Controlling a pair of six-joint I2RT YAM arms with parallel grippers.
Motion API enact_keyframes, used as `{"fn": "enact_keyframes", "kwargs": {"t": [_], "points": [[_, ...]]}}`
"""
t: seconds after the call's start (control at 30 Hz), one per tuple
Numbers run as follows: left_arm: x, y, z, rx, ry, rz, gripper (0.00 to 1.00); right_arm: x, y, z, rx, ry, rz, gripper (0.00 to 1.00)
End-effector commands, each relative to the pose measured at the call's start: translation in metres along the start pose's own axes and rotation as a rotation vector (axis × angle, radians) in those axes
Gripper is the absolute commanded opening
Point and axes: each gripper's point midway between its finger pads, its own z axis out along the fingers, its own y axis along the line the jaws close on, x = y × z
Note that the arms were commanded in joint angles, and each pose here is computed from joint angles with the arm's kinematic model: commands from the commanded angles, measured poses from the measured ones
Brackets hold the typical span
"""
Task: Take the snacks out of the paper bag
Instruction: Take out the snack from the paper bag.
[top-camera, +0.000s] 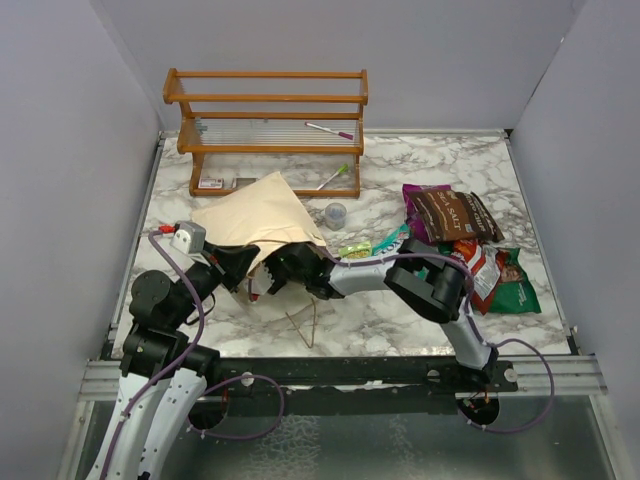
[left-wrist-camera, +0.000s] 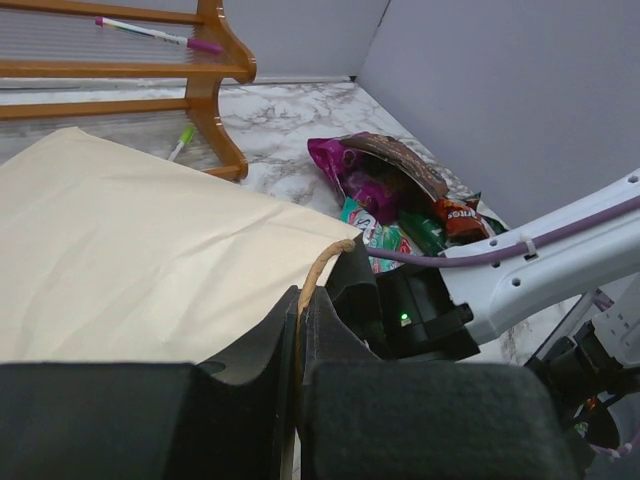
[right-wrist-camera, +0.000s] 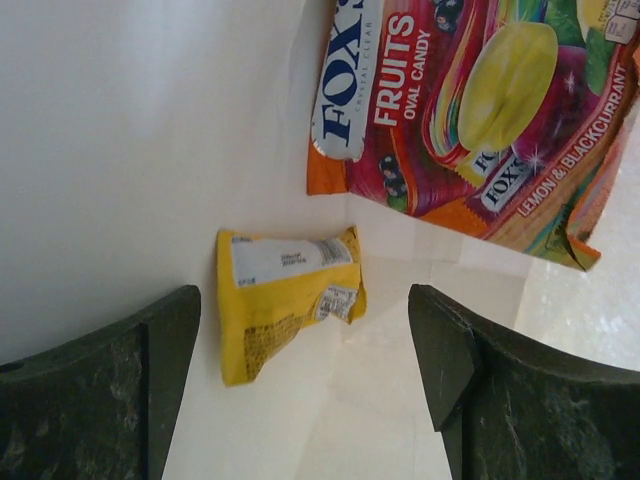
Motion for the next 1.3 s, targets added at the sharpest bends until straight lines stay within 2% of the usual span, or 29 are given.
{"fn": "enact_keyframes", "kwargs": {"t": [0.0,0.2,0.3,0.47,0.73,0.83,1.0,1.27], "points": [[-0.014,-0.009,-0.003,0.031,-0.043,0.029,0.0,0.007,-0.011,0.024,0.092,0.025,-0.033,0.84],[-0.014,-0.009,-0.004,0.03,-0.041,0.03,0.0,0.019,-0.022,0.049,0.164,0.046,-0.044,0.8],[-0.014,-0.009,-0.003,0.029,-0.04,0.031,0.0,0.028,-0.03,0.055,0.208,0.082,-0.043,0.74],[-0.014,-0.009,-0.002,0.029,-0.036,0.029,0.0,0.027,-0.033,0.059,0.222,0.08,-0.034,0.43],[-0.011,-0.006,0.0,0.021,-0.026,0.022,0.0,0.015,-0.036,0.034,0.235,0.032,0.03,0.1],[-0.01,-0.005,0.001,0.016,-0.022,0.019,0.0,0.007,-0.032,0.017,0.235,0.007,0.074,0.02],[-0.01,-0.003,0.002,0.009,-0.018,0.015,0.0,-0.014,-0.034,-0.022,0.255,-0.051,0.168,0.01],[-0.009,-0.001,0.002,0.0,-0.014,0.011,0.0,-0.065,-0.007,-0.088,0.155,-0.222,0.328,0.01]]}}
